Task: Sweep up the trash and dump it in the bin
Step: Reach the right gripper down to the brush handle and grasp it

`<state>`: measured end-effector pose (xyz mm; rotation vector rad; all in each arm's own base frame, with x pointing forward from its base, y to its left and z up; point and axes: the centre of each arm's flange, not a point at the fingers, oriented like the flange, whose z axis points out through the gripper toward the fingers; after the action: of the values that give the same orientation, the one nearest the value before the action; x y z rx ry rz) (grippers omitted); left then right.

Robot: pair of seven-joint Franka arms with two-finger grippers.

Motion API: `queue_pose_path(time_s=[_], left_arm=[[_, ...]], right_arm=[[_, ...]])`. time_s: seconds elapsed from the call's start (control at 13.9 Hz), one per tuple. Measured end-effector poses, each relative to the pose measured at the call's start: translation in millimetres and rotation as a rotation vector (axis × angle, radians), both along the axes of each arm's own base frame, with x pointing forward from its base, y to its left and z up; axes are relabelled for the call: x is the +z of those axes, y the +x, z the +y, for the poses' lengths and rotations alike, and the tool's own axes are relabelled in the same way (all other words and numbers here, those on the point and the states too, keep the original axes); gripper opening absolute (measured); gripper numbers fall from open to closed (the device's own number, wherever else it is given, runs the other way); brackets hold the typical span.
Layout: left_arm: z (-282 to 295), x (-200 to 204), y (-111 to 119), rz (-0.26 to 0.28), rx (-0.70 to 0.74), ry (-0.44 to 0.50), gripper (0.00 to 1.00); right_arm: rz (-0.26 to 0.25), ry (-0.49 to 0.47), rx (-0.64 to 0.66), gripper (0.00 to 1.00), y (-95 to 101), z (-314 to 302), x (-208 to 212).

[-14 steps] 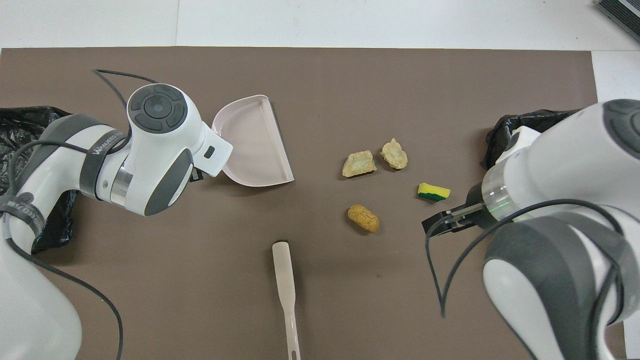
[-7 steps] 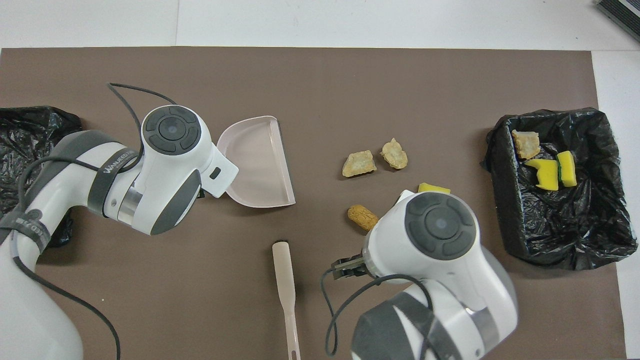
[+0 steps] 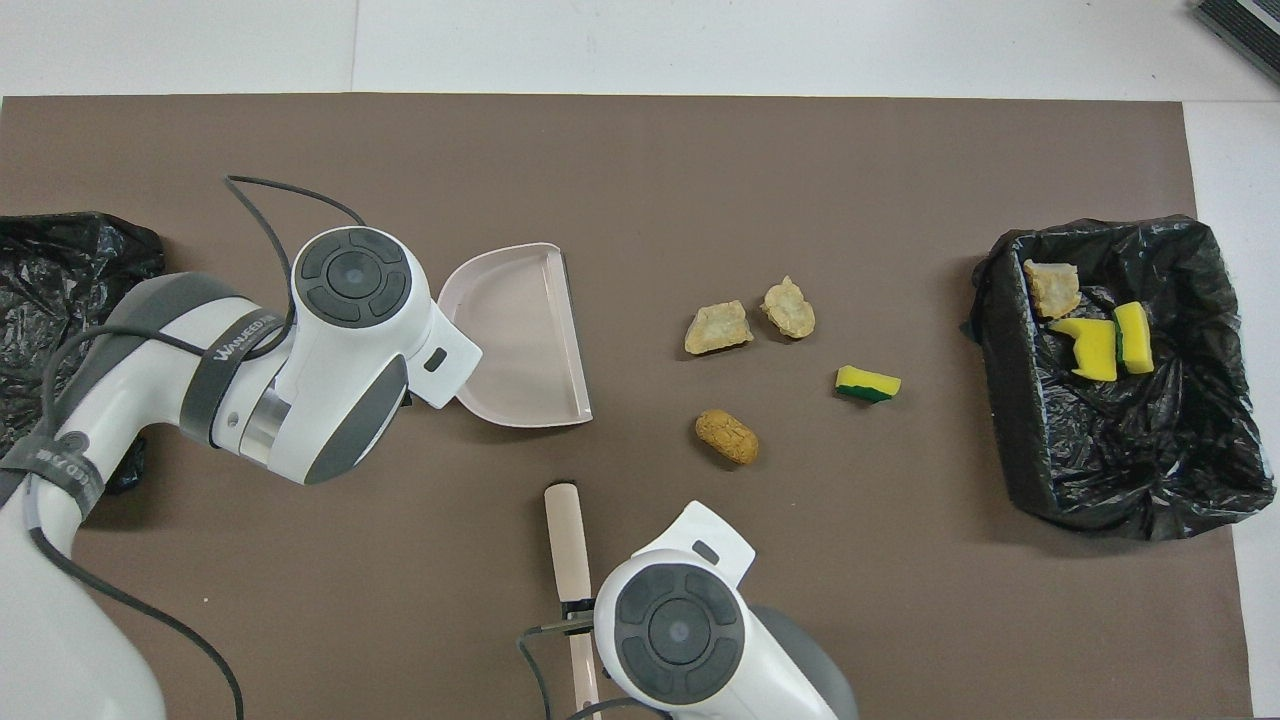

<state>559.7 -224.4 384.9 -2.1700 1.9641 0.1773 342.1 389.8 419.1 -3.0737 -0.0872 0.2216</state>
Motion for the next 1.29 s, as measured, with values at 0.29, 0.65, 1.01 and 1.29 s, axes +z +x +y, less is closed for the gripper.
queue_pose_path(time_s=[0.29,0.65,1.01,1.29], left_arm=[[1,-4,-1,0.002,-0.003,0.001,0.32],[2,-7,-3,0.005,-0.004,0.002,0.32],[2,-7,-5,0.007,-0.005,0.002,0.32],[2,-7,-5,0.007,-0.005,0.002,0.32]], right_arm=[[-0.057,-0.023,0.051,1.00,-62.4,37,-38],[-0.085,-0.070,0.055,0.73,-85.6,54,-72],[-0.078,-0.079,0.051,0.64,-83.0,54,-81],[-0.079,-0.079,0.053,0.54,-82.7,55,-82]])
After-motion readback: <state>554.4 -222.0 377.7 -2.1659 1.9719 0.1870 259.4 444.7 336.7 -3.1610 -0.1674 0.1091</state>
